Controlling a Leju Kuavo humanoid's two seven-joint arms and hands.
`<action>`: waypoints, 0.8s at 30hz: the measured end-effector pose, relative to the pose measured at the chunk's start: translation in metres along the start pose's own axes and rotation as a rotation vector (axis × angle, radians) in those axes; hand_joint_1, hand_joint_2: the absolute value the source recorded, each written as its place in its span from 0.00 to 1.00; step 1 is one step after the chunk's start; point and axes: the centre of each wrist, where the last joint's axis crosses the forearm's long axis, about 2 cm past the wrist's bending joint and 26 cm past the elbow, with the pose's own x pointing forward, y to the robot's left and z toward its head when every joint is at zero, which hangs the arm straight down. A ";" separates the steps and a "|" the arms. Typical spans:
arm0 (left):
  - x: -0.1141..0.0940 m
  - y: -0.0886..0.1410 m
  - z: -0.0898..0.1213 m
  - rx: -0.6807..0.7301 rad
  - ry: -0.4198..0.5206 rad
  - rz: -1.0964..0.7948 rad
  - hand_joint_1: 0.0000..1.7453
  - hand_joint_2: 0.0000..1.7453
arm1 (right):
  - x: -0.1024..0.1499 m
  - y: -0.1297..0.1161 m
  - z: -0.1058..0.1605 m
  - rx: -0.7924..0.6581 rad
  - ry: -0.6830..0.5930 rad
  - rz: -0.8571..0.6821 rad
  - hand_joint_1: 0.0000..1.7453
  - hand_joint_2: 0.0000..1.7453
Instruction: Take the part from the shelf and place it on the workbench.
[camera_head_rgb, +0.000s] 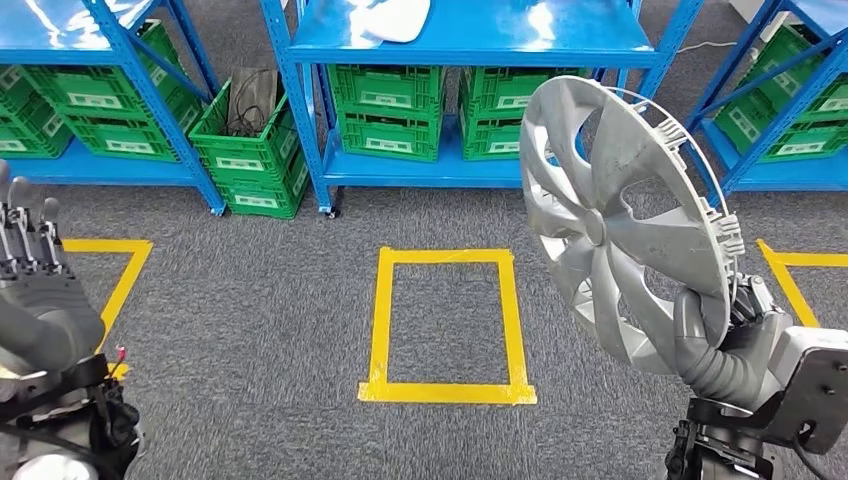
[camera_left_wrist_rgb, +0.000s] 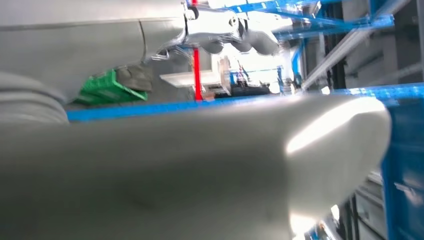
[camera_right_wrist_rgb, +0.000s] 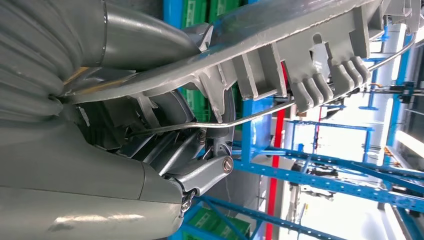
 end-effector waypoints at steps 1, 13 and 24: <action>0.000 0.000 0.000 0.000 0.001 0.000 0.00 0.00 | 0.000 0.000 0.000 0.000 0.001 0.000 1.00 1.00; 0.000 0.001 0.001 -0.001 0.003 -0.002 0.00 0.00 | -0.001 0.000 0.000 0.004 0.001 0.001 1.00 1.00; 0.000 0.000 0.003 -0.014 0.007 -0.001 0.00 0.00 | -0.001 0.003 -0.003 0.027 -0.006 -0.001 1.00 1.00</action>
